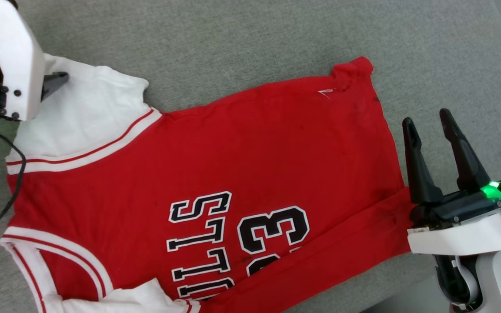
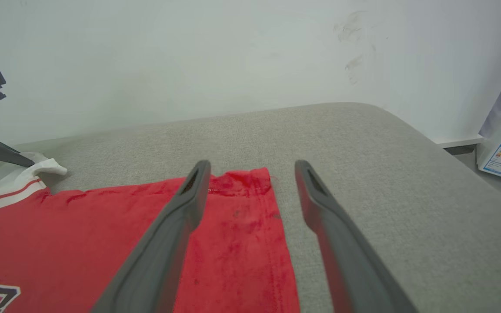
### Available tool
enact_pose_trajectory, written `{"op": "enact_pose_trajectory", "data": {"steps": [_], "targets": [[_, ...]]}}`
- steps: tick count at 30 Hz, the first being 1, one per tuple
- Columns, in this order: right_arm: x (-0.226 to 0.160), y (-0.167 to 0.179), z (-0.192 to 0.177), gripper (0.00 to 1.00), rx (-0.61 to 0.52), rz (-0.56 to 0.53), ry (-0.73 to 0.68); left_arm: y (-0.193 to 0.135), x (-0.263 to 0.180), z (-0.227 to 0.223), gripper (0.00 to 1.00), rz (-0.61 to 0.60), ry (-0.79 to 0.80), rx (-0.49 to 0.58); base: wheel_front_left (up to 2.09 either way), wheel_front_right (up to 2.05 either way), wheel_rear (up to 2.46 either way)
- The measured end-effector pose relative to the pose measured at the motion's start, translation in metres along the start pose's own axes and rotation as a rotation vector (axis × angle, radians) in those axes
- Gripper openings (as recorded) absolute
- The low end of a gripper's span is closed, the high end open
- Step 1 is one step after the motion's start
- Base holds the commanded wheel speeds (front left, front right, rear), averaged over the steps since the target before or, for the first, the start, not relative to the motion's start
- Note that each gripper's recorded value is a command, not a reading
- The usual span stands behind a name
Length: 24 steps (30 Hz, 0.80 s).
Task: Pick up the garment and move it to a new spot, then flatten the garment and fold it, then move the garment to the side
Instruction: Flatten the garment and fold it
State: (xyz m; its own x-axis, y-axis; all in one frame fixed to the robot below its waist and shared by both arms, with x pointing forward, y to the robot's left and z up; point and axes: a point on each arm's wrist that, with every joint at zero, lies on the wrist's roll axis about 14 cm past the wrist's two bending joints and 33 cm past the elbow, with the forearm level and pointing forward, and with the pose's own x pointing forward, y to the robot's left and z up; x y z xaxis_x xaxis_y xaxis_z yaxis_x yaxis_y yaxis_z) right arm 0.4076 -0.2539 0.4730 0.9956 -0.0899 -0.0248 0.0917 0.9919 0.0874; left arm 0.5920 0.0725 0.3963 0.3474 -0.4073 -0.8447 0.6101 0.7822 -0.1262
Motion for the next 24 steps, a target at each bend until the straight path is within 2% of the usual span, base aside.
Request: {"op": "enact_pose_trajectory", "data": {"steps": [6, 8, 16, 20, 24], "targets": [[-0.003, -0.004, -0.008, 1.0, 0.0, -0.015, 0.024, 0.01, 0.019, -0.008, 1.0, 0.023, 0.043, 0.0, 0.0, 0.0, 0.0], [-0.002, -0.003, -0.01, 1.0, 0.001, -0.013, 0.027, 0.011, 0.021, -0.011, 0.01, 0.02, 0.054, -0.002, 0.0, 0.0, 0.0], [0.001, 0.002, -0.004, 1.0, -0.014, 0.024, 0.011, 0.004, 0.009, 0.0, 0.0, 0.007, -0.048, 0.004, 0.0, 0.0, 0.0], [0.003, 0.003, 0.007, 1.0, -0.038, 0.052, 0.01, -0.008, -0.013, 0.018, 0.0, 0.0, -0.153, 0.051, 0.0, 0.0, 0.0], [0.009, 0.003, 0.013, 1.0, -0.097, 0.107, 0.079, -0.028, -0.041, 0.026, 0.0, -0.032, -0.251, 0.093, 0.0, 0.0, 0.0]]}}
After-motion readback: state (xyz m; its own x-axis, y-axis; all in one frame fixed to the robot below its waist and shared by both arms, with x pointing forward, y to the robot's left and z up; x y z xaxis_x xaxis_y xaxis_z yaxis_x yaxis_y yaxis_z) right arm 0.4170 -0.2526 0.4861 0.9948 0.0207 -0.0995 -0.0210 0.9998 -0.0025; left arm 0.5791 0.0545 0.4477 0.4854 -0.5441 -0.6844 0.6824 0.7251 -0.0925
